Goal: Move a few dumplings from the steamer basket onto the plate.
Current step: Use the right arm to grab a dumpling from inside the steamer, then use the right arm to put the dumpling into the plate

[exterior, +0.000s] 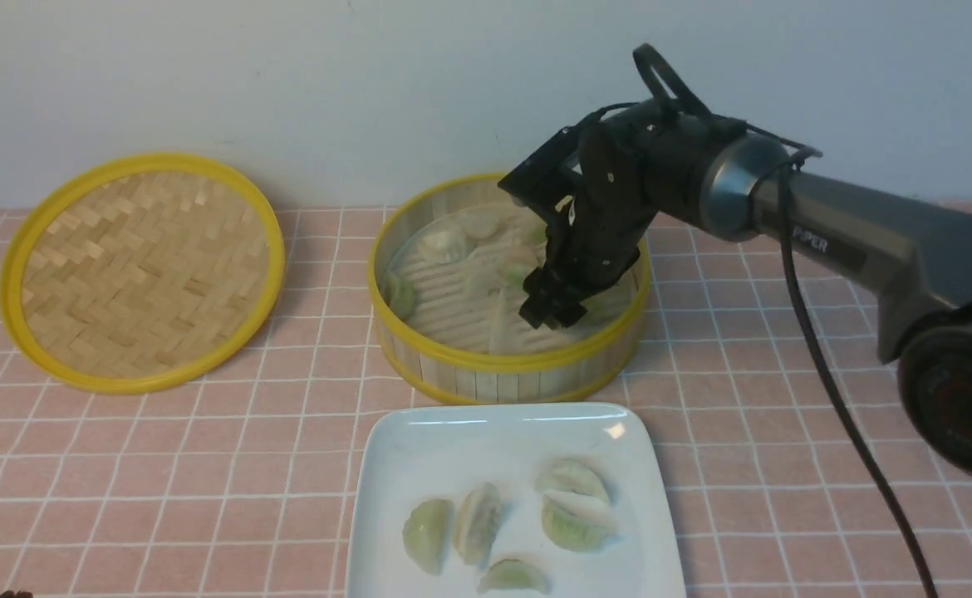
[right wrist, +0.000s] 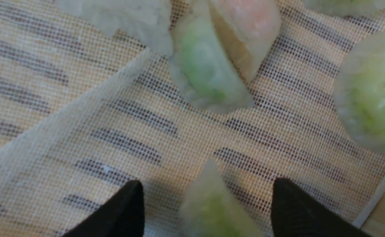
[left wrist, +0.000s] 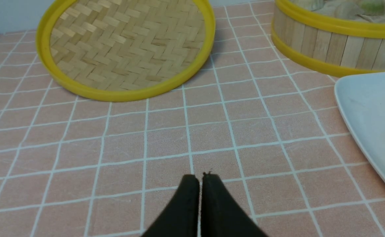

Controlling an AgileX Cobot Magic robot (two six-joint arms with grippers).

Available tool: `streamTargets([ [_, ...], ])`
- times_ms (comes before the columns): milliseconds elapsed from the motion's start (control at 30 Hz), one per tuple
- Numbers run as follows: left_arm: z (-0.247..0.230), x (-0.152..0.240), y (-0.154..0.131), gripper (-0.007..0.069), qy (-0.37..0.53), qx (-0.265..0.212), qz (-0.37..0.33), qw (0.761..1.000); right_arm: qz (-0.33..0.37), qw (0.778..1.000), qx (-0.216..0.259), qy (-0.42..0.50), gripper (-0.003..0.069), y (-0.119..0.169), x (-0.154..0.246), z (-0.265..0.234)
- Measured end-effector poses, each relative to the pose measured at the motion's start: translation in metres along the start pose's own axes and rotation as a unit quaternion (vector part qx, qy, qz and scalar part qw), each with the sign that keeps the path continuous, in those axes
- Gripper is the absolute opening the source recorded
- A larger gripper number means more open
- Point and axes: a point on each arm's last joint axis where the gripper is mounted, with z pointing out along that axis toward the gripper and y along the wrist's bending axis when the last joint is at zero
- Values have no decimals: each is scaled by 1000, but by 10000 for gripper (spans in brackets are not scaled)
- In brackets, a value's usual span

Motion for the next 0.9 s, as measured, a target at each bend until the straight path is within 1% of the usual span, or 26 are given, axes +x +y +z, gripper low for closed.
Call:
streamTargets([
  [67, 0, 0, 0, -6, 0, 0, 0, 1000, -5, 1000, 9, -1, 510, -1, 0, 4],
  [133, 0, 0, 0, -6, 0, 0, 0, 1000, 0, 1000, 14, -1, 507, -2, 0, 4],
  [167, 0, 0, 0, -6, 0, 0, 0, 1000, 5, 1000, 17, 0, 491, -2, 1, 4],
  [200, 0, 0, 0, -6, 0, 0, 0, 1000, 14, 1000, 17, 1, 462, -2, 1, 5],
  [233, 0, 0, 0, -6, 0, 0, 0, 1000, 20, 1000, 19, 3, 407, -2, 1, 5],
  [300, 0, 0, 0, -6, 0, 0, 0, 1000, 31, 999, 19, 9, 269, -2, 2, 5],
  [333, 0, 0, 0, -6, 0, 0, 0, 1000, 34, 999, 20, 9, 216, -2, 2, 5],
  [367, 0, 0, 0, -6, 0, 0, 0, 1000, 36, 999, 21, 8, 192, -2, 2, 4],
  [467, 0, 0, 0, -6, 0, 0, 0, 1000, 43, 999, 18, 15, 193, -2, 2, -1],
  [600, 0, 0, 0, -6, 0, 0, 0, 1000, 58, 998, 8, 1, 193, -3, -5, -20],
  [633, 0, 0, 0, -6, 0, 0, 0, 1000, 71, 997, -1, -17, 193, -5, -12, -38],
  [733, 0, 0, 0, -6, 0, 0, 0, 1000, 91, 995, -24, -39, 193, -5, -21, -70],
  [833, 0, 0, 0, -6, 0, 0, 0, 1000, 106, 992, -63, -28, 193, -1, -22, -101],
  [900, 0, 0, 0, -6, 0, 0, 0, 1000, 114, 989, -85, -28, 193, 2, -21, -112],
])
